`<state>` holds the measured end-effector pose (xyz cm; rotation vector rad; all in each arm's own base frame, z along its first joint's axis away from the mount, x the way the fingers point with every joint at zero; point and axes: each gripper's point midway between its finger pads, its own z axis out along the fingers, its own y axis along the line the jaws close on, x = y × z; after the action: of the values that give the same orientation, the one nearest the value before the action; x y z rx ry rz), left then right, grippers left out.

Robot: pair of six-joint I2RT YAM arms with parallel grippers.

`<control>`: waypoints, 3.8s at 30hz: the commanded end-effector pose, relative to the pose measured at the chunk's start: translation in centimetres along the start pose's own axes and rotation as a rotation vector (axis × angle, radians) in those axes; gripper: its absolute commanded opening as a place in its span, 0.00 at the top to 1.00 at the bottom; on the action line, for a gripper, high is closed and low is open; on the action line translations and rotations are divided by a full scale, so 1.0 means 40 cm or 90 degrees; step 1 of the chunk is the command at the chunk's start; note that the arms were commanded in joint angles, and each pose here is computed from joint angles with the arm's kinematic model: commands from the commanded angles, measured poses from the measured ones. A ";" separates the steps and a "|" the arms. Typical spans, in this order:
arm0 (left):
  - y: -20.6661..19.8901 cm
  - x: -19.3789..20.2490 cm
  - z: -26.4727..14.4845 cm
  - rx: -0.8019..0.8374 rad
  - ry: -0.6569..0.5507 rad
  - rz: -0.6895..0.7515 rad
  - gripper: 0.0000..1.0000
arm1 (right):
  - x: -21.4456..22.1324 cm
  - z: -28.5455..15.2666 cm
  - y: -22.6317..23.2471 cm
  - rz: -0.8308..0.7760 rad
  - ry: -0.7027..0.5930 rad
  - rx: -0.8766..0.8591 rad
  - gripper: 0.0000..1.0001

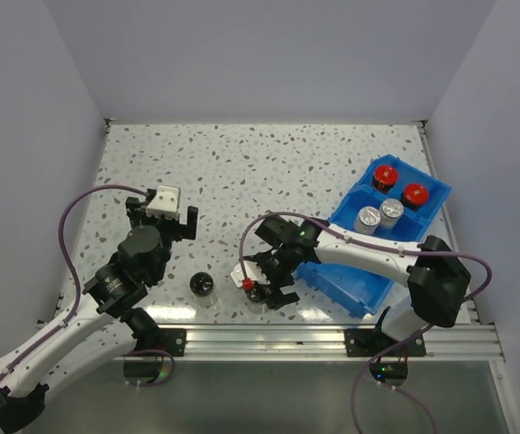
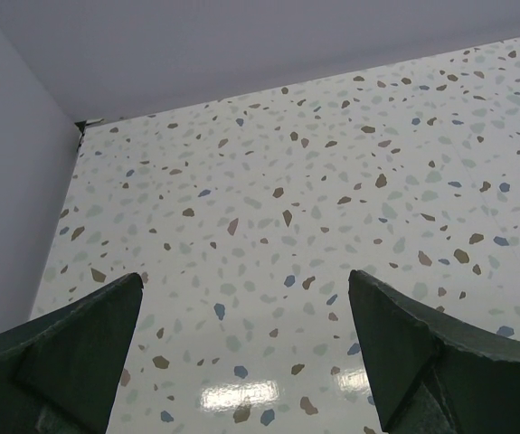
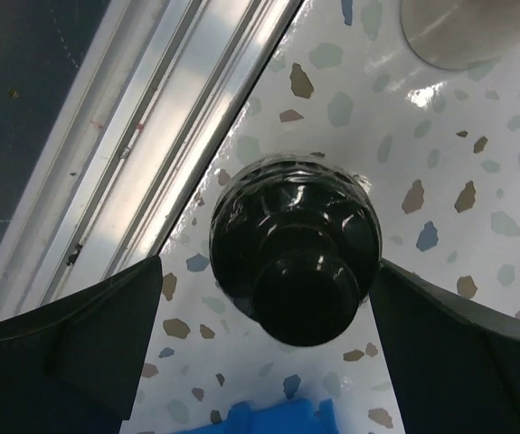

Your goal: Organize the condiment bottles

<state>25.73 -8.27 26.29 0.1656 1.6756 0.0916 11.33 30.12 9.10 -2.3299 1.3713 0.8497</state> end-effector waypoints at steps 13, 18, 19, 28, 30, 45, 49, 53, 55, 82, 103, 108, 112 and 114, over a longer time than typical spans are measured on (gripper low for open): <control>0.010 -0.020 0.004 -0.016 -0.022 -0.019 0.00 | -0.063 0.069 -0.025 0.015 0.027 0.012 0.16; 0.015 -0.023 0.000 -0.019 -0.026 -0.024 0.00 | -0.064 0.078 -0.019 0.026 0.036 0.005 0.28; 0.014 -0.023 0.000 -0.018 -0.026 -0.024 0.00 | -0.065 0.077 -0.020 0.028 0.035 0.004 0.38; 0.011 -0.021 0.003 -0.016 -0.024 -0.021 0.00 | -0.094 -0.008 0.016 -0.001 0.078 -0.053 0.99; 0.009 -0.021 0.004 -0.015 -0.025 -0.022 0.00 | -0.104 -0.056 0.025 -0.017 0.080 -0.054 1.00; -0.004 -0.012 0.010 -0.004 -0.017 -0.015 0.00 | 0.022 -0.459 -0.033 0.153 -0.027 0.285 1.00; -0.007 -0.013 0.011 -0.002 -0.016 -0.015 0.00 | 0.105 -0.524 0.007 0.232 -0.002 0.370 1.00; -0.010 -0.010 0.012 0.002 -0.015 -0.015 0.00 | 0.195 -0.494 0.046 0.311 0.022 0.387 1.00; -0.015 -0.007 0.014 0.006 -0.011 -0.013 0.00 | 0.222 -0.478 0.051 0.331 0.027 0.388 1.00; -0.037 0.000 0.020 0.030 -0.004 -0.004 0.00 | 0.365 -0.351 -0.054 0.347 0.035 0.352 0.30; -0.152 0.023 -0.003 0.149 0.072 -0.168 0.00 | 0.175 -0.527 -0.086 0.297 -0.084 0.475 0.01; -0.186 0.065 -0.066 0.185 0.175 -0.290 0.00 | 0.151 -0.543 -0.108 0.353 -0.156 0.527 0.02; -0.206 0.097 -0.123 0.206 0.269 -0.344 0.00 | 0.208 -0.565 -0.131 0.399 -0.150 0.597 0.01; -0.200 0.126 -0.151 0.186 0.331 -0.361 0.00 | 0.221 -0.581 -0.130 0.414 -0.149 0.620 0.01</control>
<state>21.27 -14.96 21.16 0.0108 2.0423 -0.4814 25.15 15.05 20.28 -1.1749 1.8795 0.4473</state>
